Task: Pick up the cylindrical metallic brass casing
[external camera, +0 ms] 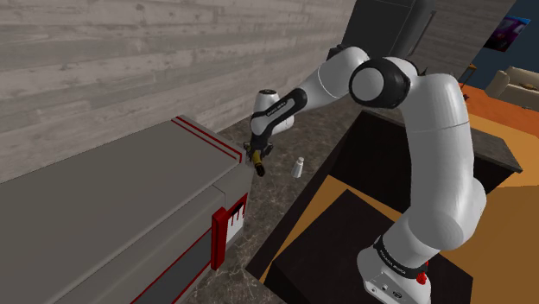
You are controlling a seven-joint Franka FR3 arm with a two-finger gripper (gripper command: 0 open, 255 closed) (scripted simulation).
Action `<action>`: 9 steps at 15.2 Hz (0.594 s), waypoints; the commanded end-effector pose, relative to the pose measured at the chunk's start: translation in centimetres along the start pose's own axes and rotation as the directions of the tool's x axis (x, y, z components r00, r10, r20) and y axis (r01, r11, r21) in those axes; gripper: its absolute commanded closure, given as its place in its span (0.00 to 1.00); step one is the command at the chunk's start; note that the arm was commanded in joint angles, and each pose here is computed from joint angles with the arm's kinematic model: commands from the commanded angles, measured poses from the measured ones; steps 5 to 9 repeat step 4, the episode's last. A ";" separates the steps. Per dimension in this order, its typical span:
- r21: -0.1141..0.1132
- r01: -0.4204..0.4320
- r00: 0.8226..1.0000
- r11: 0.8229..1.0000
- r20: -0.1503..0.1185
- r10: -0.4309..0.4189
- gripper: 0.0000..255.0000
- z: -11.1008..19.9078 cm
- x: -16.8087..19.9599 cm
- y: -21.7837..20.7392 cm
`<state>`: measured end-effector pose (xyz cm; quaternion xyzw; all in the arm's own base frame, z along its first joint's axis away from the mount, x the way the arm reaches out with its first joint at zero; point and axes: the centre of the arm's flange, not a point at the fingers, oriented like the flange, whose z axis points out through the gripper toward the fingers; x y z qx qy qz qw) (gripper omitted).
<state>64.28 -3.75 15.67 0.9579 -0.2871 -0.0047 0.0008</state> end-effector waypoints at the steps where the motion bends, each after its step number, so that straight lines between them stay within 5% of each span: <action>1: 0.000 0.000 1.000 1.000 0.000 0.000 1.00 -1.1 0.1 0.1; 9: 0.000 0.000 1.000 1.000 0.000 0.000 1.00 -1.7 0.1 0.1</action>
